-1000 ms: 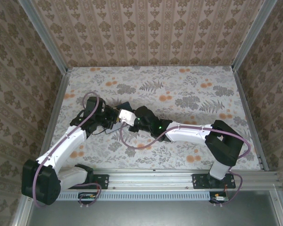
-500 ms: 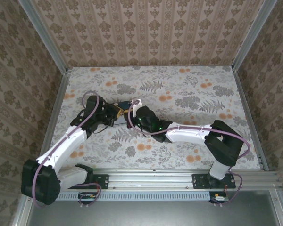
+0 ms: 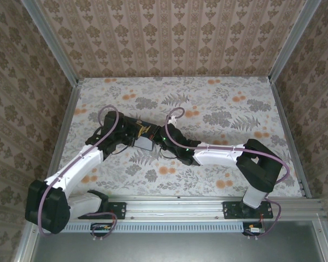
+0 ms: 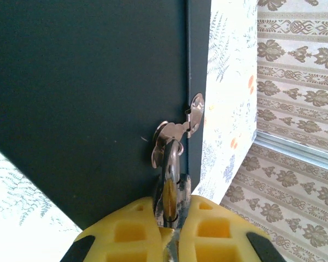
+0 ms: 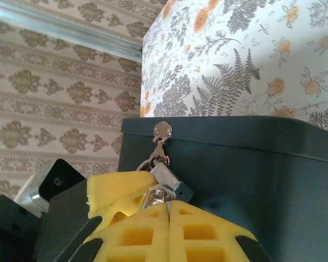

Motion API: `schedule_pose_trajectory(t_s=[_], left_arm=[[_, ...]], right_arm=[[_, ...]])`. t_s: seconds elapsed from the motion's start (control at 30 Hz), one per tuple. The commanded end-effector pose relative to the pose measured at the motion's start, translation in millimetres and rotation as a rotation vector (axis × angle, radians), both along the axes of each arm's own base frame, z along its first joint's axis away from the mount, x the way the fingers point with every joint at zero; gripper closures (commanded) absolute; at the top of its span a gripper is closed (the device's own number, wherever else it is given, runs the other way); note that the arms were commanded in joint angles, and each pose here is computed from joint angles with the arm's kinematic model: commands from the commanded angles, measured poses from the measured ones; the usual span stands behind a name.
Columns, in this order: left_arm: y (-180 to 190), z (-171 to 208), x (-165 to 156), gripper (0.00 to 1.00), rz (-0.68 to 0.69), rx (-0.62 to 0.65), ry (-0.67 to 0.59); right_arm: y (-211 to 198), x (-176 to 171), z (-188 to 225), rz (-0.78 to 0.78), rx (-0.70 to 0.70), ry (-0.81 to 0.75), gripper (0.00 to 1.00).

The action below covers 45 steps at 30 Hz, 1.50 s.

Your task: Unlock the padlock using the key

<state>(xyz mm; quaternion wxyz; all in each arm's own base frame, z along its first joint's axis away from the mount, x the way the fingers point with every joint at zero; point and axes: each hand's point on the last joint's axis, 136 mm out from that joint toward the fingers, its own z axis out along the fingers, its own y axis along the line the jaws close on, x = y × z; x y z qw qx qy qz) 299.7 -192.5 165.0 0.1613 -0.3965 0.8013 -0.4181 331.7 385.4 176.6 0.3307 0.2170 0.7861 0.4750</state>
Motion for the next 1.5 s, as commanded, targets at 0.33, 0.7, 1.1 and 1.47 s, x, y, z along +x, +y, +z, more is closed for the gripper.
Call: schedule_pose_trajectory(t_s=[0.33,0.7,1.1,1.47], left_arm=[[-28,49,7,1.00,-0.075,-0.101,-0.116],[-3,36,-1,1.00,-0.077,-0.064,-0.053],[1,47,-2,1.00,-0.089,-0.057,-0.067],[-2,51,-7,1.00,-0.112,-0.048,-0.061]], right_arm=[[18,-13,29,0.003,0.345,0.302,1.00],[-6,-32,7,0.227,0.156,0.321,0.70],[-39,-40,54,0.611,-0.483,-0.249,0.68],[-20,-45,46,0.792,-1.123,-1.097,0.53]])
